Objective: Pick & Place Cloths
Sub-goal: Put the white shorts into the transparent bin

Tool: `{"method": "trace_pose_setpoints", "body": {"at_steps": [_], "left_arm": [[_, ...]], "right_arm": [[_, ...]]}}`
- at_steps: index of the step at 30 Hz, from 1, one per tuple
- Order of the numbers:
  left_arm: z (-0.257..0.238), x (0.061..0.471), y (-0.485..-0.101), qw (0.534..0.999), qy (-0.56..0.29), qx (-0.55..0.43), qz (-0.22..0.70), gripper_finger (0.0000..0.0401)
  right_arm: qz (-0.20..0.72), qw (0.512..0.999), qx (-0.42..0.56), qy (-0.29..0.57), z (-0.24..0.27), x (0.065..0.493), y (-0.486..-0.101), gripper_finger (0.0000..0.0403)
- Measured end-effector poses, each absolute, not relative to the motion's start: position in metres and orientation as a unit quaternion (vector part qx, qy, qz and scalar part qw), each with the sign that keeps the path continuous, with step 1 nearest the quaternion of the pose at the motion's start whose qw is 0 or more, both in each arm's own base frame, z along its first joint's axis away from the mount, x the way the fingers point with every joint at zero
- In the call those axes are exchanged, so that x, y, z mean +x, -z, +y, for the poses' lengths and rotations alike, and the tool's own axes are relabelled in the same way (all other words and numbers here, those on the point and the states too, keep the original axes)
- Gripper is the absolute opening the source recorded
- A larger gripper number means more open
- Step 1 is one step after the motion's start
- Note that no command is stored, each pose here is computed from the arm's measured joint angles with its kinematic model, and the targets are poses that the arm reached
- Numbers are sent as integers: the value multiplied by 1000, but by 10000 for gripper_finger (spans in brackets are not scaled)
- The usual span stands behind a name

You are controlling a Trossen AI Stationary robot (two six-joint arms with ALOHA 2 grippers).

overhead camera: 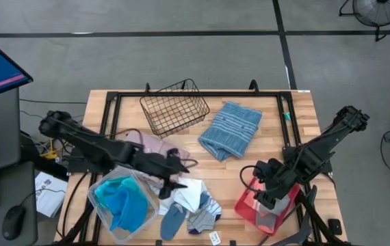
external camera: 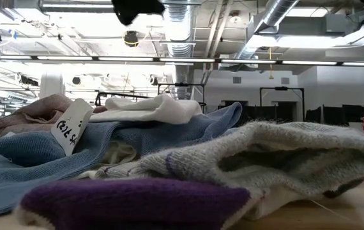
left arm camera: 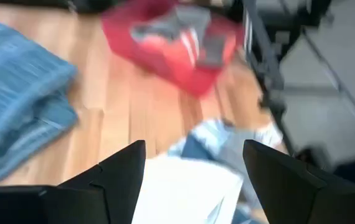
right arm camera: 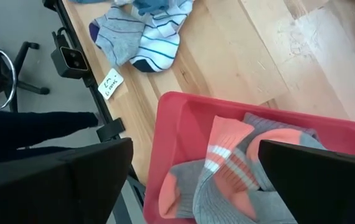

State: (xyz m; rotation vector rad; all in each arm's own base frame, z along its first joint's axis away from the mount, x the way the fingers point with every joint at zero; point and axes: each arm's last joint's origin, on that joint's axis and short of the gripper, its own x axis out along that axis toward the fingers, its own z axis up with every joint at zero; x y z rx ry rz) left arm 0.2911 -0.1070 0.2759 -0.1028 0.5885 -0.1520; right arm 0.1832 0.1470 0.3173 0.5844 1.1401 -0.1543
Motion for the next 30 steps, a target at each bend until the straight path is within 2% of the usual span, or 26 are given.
{"method": "trace_pose_setpoints", "body": {"at_steps": [5,11,21,24,26,30], "left_arm": [[-114,312,-238,934,110,6,339,253],[-120,325,-199,915,107,24,388,254],[-123,334,-162,894,100,46,435,245],[-123,334,-161,894,91,28,439,216],[-122,334,-164,896,87,20,436,178],[-121,332,-169,896,81,22,436,62]], "right_arm": [[531,800,272,73,147,183,-317,340],[531,802,265,67,147,183,-317,338],[532,803,261,66,147,183,-317,333],[532,803,262,66,147,183,-317,332],[532,803,261,66,147,183,-317,331],[532,803,261,66,147,183,-317,329]]}}
